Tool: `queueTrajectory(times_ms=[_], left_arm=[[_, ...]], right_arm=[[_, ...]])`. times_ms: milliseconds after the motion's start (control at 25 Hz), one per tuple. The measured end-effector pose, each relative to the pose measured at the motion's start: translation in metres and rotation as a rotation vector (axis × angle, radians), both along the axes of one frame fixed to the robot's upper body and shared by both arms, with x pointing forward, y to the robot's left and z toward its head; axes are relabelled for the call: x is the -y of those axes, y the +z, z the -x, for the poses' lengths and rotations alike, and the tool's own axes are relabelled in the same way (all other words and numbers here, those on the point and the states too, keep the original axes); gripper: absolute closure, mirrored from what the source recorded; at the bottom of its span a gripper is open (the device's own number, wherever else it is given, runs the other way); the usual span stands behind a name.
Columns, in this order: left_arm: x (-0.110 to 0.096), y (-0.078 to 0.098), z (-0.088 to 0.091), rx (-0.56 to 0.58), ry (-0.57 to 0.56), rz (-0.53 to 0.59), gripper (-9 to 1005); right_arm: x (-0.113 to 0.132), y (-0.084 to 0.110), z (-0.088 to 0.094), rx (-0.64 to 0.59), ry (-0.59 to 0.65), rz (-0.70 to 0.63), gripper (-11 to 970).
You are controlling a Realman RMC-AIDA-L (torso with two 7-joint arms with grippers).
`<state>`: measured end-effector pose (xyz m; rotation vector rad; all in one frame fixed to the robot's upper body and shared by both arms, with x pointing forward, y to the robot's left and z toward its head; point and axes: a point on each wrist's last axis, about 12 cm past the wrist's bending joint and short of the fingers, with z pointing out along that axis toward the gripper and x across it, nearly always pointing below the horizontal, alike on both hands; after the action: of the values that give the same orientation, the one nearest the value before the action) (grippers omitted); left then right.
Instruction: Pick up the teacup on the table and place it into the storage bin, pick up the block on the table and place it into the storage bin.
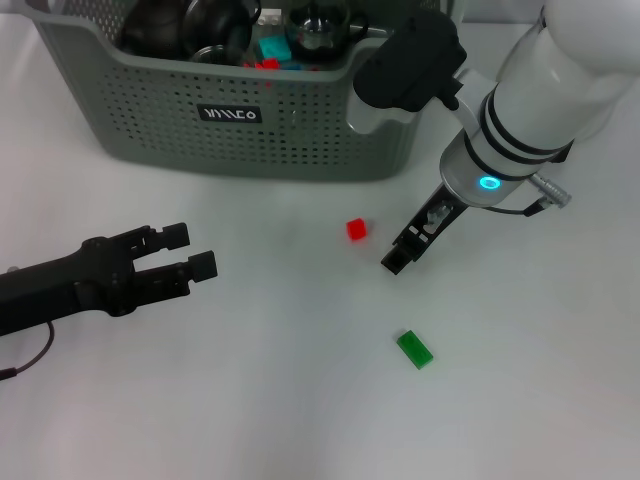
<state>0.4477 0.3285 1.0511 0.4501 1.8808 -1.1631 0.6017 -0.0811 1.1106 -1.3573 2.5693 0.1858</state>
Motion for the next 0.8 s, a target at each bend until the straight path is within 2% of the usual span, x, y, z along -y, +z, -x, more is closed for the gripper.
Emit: queueTrajectory(times_ms=[320,560,680,800], left_arm=[[0.0,0.0,0.0,-0.001,0.0,0.001,199],[0.0,0.0,0.0,-0.001,0.0,0.001,199],[0.0,0.0,0.0,-0.002,-0.001,0.0,200],[-0.001,0.0,0.001,-0.005,-0.001,-0.002,200]], right_arm=[[0.001,-0.001,0.0,-0.005,-0.002,0.003,280],[0.001,0.0,0.001,-0.014,0.001,0.008,521],[0.001,0.005,0.001,-0.014,-0.004,-0.017,525],[0.006,0.019,0.0,-0.015,-0.009,-0.081,529]])
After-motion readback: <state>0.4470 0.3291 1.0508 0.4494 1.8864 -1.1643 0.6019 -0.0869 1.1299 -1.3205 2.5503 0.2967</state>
